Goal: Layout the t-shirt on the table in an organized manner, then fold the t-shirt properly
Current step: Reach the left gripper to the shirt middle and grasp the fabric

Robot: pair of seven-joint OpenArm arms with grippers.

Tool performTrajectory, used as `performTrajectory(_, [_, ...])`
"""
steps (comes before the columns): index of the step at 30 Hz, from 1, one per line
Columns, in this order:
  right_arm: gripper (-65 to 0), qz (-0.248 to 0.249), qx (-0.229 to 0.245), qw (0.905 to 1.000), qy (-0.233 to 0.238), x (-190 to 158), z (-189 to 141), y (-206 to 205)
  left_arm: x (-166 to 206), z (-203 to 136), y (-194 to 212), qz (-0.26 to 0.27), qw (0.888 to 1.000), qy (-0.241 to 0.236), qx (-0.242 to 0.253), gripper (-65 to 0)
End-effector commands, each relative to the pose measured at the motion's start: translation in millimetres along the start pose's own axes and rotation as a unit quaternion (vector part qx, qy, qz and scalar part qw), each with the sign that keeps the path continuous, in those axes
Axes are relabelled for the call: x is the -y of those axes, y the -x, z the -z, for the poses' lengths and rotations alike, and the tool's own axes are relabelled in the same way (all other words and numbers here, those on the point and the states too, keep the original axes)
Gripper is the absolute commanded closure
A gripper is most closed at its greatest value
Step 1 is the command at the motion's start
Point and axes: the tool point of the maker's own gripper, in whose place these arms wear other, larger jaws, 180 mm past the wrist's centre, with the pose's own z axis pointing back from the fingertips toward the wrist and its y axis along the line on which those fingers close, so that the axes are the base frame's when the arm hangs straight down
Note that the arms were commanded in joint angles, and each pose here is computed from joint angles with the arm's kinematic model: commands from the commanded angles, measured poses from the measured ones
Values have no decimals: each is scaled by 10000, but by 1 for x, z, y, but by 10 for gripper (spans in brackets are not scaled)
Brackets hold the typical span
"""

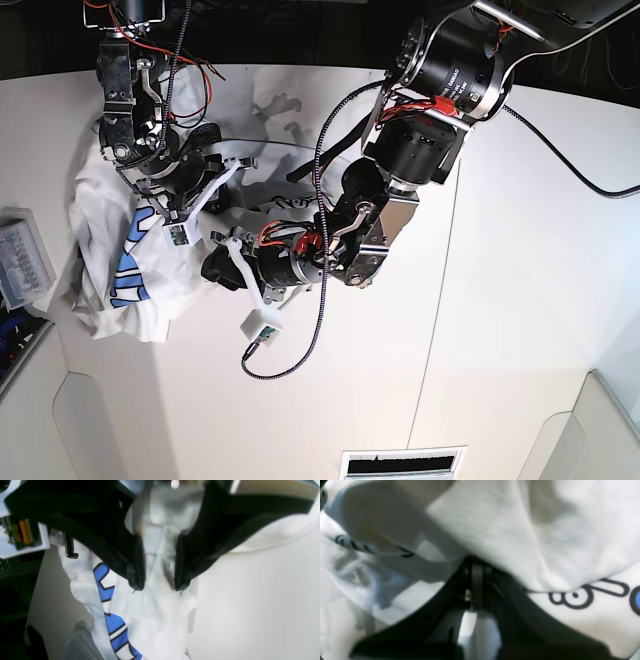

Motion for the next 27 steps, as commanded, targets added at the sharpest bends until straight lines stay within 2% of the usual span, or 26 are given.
performTrajectory(1, [0, -60, -310, 9995, 78, 4, 0, 12, 10, 1, -26, 118, 9994, 198, 268, -240])
performTrajectory(3, [0, -60, -310, 9995, 78, 4, 0, 12, 12, 1, -27, 131, 9992, 226, 303, -226])
performTrajectory(5, [0, -62, -310, 9995, 77, 4, 0, 12, 13, 1, -30, 146, 9989, 262, 370, -181])
performTrajectory(8, [0, -62, -310, 9995, 77, 4, 0, 12, 14, 0, -31, 162, 9987, 287, 390, -71])
performTrajectory(10, [0, -60, -310, 9995, 78, 4, 0, 12, 21, -1, -34, 264, 9975, 471, 455, -4])
performTrajectory(14, [0, -62, -310, 9995, 77, 4, 0, 12, 29, -4, -45, 419, 9956, 600, 586, 0])
performTrajectory(27, [0, -62, -312, 9995, 79, 4, 0, 12, 40, -14, -79, 1026, 9889, 559, 919, 0])
